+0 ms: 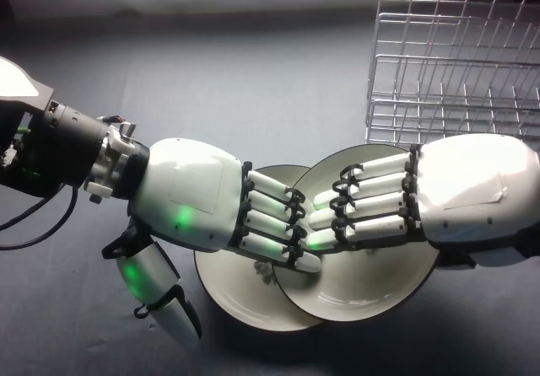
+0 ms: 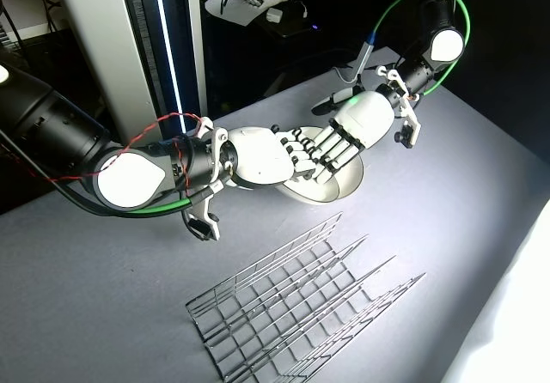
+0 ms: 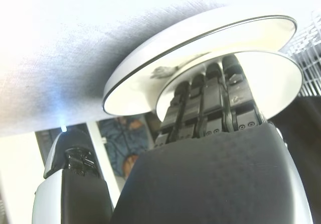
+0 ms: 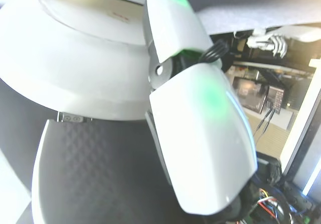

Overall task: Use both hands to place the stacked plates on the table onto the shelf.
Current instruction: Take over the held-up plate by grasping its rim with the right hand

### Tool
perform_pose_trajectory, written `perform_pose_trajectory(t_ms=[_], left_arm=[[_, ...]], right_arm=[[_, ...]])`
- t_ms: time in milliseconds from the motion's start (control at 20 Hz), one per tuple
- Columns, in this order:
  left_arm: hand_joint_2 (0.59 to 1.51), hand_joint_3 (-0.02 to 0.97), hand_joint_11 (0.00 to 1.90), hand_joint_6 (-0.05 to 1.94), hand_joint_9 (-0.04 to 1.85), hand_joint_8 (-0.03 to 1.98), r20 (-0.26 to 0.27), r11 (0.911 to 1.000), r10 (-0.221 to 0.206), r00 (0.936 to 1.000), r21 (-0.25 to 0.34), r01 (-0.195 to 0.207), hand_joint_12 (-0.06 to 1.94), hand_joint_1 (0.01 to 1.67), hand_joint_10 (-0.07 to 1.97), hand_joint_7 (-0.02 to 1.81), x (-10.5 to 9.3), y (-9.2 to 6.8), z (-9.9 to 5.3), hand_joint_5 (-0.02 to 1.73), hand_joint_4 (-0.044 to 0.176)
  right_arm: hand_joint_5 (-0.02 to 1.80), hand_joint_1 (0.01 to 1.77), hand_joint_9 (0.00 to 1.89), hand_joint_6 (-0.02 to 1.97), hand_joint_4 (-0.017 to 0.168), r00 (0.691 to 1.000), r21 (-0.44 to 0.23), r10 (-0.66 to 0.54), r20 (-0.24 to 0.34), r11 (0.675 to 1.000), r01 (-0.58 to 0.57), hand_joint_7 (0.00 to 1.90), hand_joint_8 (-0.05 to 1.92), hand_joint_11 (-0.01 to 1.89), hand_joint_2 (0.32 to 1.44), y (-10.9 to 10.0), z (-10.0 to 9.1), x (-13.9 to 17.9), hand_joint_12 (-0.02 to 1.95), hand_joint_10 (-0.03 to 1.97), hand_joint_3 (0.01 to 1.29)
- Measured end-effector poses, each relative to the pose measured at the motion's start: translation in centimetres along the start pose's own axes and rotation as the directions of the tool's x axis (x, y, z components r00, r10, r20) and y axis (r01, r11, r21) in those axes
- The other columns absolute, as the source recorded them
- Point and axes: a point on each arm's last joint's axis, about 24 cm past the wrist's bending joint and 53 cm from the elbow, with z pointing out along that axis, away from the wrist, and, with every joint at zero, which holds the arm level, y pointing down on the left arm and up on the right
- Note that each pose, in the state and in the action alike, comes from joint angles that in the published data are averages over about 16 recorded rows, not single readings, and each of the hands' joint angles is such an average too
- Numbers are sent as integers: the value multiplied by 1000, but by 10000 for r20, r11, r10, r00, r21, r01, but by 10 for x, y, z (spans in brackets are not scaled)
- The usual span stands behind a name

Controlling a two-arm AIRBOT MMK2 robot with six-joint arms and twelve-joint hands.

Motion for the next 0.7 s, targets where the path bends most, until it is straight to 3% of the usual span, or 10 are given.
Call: perform_pose_trajectory(t_ms=[300,500,700], left_arm=[[1042,21,16,-39,69,-17,0,10000,10,10000,-1,-10,226,18,-17,3,0,0,0,38,-10],[1043,21,16,-39,68,-17,-1,10000,5,10000,5,-5,220,18,-16,3,0,0,0,38,-10],[1045,21,16,-39,68,-17,2,10000,-14,10000,-13,14,211,17,-16,6,0,0,-1,37,-10]], right_arm=[[101,1392,81,45,-2,10000,37,16,78,10000,-17,110,26,21,1137,-4,4,-2,1024,133,23],[197,1354,159,271,1,9999,25,15,150,10000,-15,229,153,75,1142,-5,6,-4,1238,395,21],[304,1301,276,551,-1,9998,-24,-11,209,10000,11,344,424,195,1140,-4,7,-6,1454,654,18]])
